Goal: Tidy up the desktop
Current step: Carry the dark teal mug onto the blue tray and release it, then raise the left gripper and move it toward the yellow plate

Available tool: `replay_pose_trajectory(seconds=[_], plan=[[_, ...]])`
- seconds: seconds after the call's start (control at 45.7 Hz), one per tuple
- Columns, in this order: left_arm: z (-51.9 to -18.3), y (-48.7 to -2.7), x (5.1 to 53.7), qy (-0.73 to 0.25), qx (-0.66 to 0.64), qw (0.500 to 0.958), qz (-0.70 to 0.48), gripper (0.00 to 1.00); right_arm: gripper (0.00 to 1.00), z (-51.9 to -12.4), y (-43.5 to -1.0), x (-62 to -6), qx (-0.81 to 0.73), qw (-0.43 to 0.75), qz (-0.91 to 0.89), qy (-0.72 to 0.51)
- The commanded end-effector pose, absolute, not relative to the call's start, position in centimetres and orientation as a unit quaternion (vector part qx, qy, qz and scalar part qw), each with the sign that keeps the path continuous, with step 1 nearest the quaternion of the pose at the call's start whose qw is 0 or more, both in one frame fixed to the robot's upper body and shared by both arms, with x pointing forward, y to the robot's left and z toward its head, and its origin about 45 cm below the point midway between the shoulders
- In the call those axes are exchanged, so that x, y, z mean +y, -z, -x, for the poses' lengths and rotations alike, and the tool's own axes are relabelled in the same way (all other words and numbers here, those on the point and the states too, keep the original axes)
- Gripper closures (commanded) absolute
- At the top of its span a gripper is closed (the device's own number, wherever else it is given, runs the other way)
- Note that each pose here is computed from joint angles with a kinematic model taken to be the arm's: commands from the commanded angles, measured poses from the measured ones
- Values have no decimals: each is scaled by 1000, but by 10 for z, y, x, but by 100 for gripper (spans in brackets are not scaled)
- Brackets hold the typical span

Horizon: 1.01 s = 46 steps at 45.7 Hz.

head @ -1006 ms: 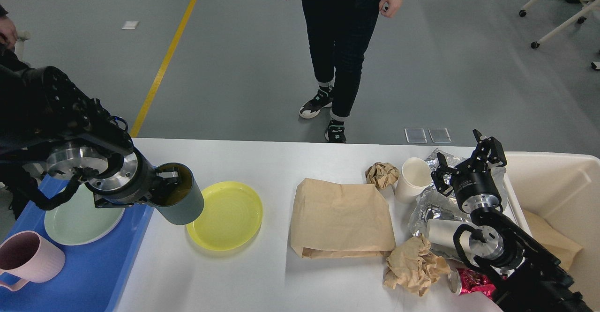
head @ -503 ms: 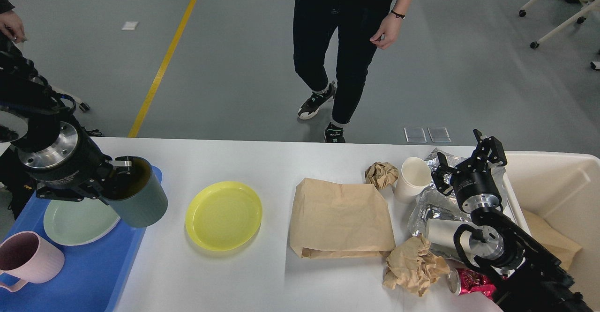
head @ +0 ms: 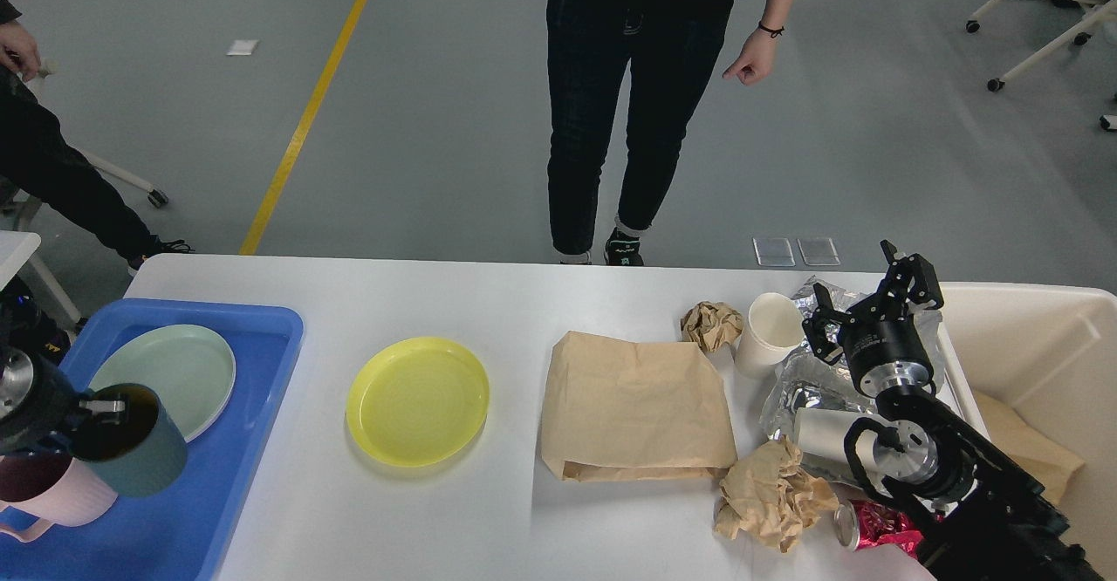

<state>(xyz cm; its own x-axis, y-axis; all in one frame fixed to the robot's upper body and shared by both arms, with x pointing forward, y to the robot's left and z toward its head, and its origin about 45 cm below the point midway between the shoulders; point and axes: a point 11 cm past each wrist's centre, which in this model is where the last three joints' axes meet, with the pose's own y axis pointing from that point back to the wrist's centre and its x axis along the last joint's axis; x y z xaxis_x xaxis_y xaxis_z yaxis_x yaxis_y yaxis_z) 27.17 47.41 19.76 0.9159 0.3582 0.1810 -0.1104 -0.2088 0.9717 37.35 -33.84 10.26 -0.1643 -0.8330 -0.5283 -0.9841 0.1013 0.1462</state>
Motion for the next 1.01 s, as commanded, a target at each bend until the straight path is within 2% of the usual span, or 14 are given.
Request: replay_pose_trajectory(seconds=[0.0,0.153,0.459,0.547,0.591,0.7,0.788,0.875,0.984], plan=[[-256,-172,493,-181,75,622,-758,100,0,-374,-103,-338,725,159,627,-238],[-248,-152,489,-176,79,634,-749,100,0,-374,-103,-338,725,159,627,-238],[-248,-151,489,-181,76,633,-749,100,0,-374,-103,-338,725,159,627,-238],[-248,-152,489,-187,78,634,-747,95,0,-374,-102,-338,725,158,627,-238],[-249,-152,489,-188,78,633,-747,86,0,-374,-103,-338,725,159,627,-238],[-247,-153,489,-198,87,635,-741,45,0,-374,-102,-338,725,158,627,-238],[-245,-153,491,-210,100,635,-737,24,0,-374,-103,-338,725,159,627,-238],[-241,-152,491,-216,116,634,-733,13,0,-374,-102,-338,725,158,627,-238],[-237,-154,496,-217,124,632,-734,6,0,-374,-103,-338,725,159,627,-238]])
